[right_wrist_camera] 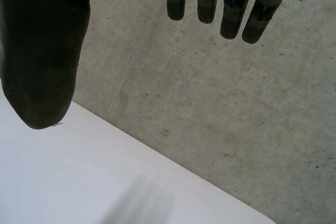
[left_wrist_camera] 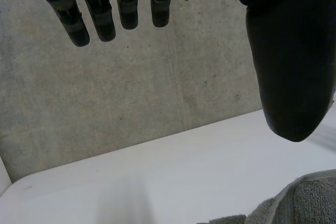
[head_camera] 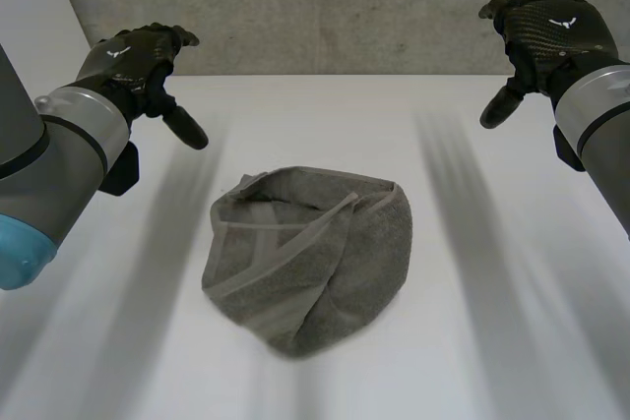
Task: Fold the towel.
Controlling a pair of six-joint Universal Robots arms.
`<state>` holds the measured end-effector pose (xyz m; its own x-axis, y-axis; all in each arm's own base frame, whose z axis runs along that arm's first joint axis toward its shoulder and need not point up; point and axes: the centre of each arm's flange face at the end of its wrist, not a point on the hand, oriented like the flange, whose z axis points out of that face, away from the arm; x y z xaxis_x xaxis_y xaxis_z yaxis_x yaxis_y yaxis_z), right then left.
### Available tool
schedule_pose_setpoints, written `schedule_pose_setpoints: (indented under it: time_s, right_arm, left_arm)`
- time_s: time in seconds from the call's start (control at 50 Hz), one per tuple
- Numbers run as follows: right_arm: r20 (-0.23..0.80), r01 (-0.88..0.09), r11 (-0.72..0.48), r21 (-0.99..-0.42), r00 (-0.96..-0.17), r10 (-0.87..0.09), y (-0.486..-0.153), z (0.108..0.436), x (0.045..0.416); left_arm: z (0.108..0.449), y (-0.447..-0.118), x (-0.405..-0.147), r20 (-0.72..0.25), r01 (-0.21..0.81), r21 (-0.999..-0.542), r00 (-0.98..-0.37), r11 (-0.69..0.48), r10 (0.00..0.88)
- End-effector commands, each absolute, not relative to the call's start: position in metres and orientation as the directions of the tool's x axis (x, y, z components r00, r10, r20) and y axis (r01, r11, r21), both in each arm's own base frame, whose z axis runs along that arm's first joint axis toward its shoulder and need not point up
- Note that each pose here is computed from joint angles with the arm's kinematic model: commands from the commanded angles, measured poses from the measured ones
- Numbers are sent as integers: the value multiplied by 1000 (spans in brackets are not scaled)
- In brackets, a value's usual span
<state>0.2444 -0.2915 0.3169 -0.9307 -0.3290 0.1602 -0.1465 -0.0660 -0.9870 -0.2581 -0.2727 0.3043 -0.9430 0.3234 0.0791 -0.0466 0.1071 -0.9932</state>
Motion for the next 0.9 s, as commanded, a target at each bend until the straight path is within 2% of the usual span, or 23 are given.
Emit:
schedule_pose_setpoints:
  time_s: [0.02,0.26,0.36,0.4,0.42,0.44,0.46,0.48,0.5,0.52,0.56,0.62,0.72,0.9]
  right_arm:
    - [162,-148,-67,-987,-933,-322,-294,317,241]
    - [162,-147,-72,-987,-933,-322,-296,318,240]
    - [173,-154,-82,-985,-920,-351,-293,319,244]
    - [218,-194,-100,-976,-861,-460,-286,318,253]
    - [219,-194,-100,-976,-860,-461,-286,318,253]
    - [256,-234,-111,-966,-796,-549,-280,314,259]
    - [287,-269,-126,-955,-720,-632,-273,310,264]
    - [287,-270,-126,-955,-719,-633,-273,310,264]
    - [305,-295,-137,-946,-658,-688,-268,306,265]
    - [305,-296,-137,-945,-658,-689,-268,306,265]
    - [302,-327,-123,-937,-580,-757,-265,297,262]
    - [295,-358,-96,-929,-556,-777,-263,286,262]
    - [289,-396,-71,-915,-524,-801,-265,265,266]
    - [295,-495,-49,-867,-431,-853,-259,217,278]
  left_arm:
    - [306,-272,-257,80,-49,-993,-943,103,324]
    - [309,-271,-257,81,-52,-994,-943,96,324]
    - [306,-268,-259,79,-46,-993,-938,106,338]
    - [304,-259,-270,85,-37,-992,-907,123,412]
    - [304,-259,-270,85,-37,-992,-907,123,413]
    - [301,-251,-279,95,-30,-990,-872,141,480]
    - [301,-251,-279,95,-30,-990,-872,141,481]
    - [297,-244,-287,110,-17,-984,-834,175,541]
    - [292,-239,-290,131,-5,-977,-807,214,576]
    - [292,-239,-290,131,-5,-977,-806,215,577]
    - [275,-235,-295,176,23,-952,-775,305,607]
    - [264,-235,-298,197,33,-938,-770,345,607]
    - [222,-228,-314,238,92,-884,-754,457,612]
    - [181,-214,-327,244,182,-826,-737,533,630]
